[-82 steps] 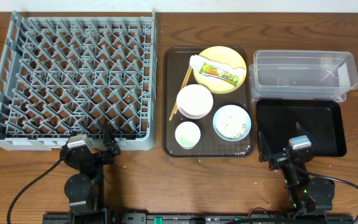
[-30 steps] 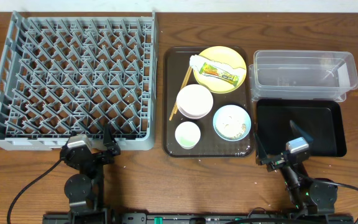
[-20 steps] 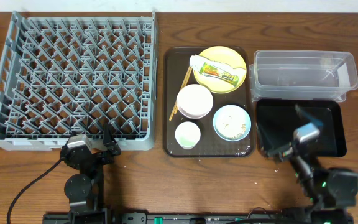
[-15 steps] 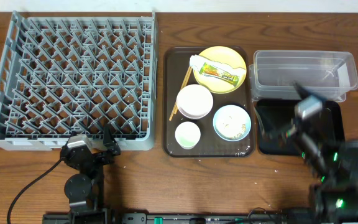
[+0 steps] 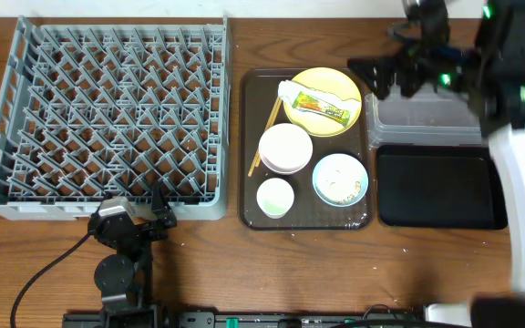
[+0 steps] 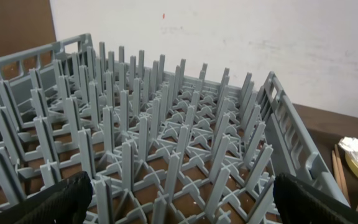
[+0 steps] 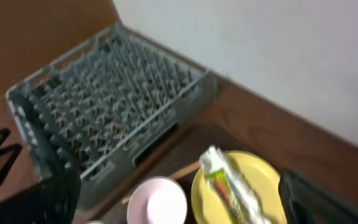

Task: Sort waste into correct bins and load items into the dishwasher
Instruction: 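Reach the right gripper to the yellow plate and grasp the wrapper and tissue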

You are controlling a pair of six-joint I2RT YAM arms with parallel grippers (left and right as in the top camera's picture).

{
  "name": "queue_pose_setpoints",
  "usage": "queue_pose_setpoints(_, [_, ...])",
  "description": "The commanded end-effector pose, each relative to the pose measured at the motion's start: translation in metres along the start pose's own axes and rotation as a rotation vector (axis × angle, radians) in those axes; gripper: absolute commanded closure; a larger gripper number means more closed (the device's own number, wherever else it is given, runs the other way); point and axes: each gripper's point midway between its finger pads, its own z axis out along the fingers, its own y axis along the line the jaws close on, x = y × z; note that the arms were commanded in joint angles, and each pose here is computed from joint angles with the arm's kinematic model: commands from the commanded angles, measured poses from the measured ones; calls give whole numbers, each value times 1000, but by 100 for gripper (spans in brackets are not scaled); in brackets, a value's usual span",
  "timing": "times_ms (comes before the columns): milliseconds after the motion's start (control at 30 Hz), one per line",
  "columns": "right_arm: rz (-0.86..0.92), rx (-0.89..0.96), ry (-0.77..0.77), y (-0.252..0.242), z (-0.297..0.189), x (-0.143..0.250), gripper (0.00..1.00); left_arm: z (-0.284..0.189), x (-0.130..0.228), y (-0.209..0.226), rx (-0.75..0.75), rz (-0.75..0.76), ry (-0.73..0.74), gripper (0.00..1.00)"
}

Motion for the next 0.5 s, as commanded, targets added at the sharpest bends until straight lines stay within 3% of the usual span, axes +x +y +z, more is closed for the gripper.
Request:
queue_pose_setpoints(0, [-58, 13, 69, -10, 22, -11, 1, 1, 17, 6, -24, 15, 51, 6])
queue_pose_setpoints(233, [-71, 137, 377, -46, 79, 42, 1, 1, 17, 6, -24, 15, 51, 6])
queue_pose_setpoints(467, [-48, 115, 519, -63, 140, 99, 1, 1, 17, 6, -24, 15, 51, 6])
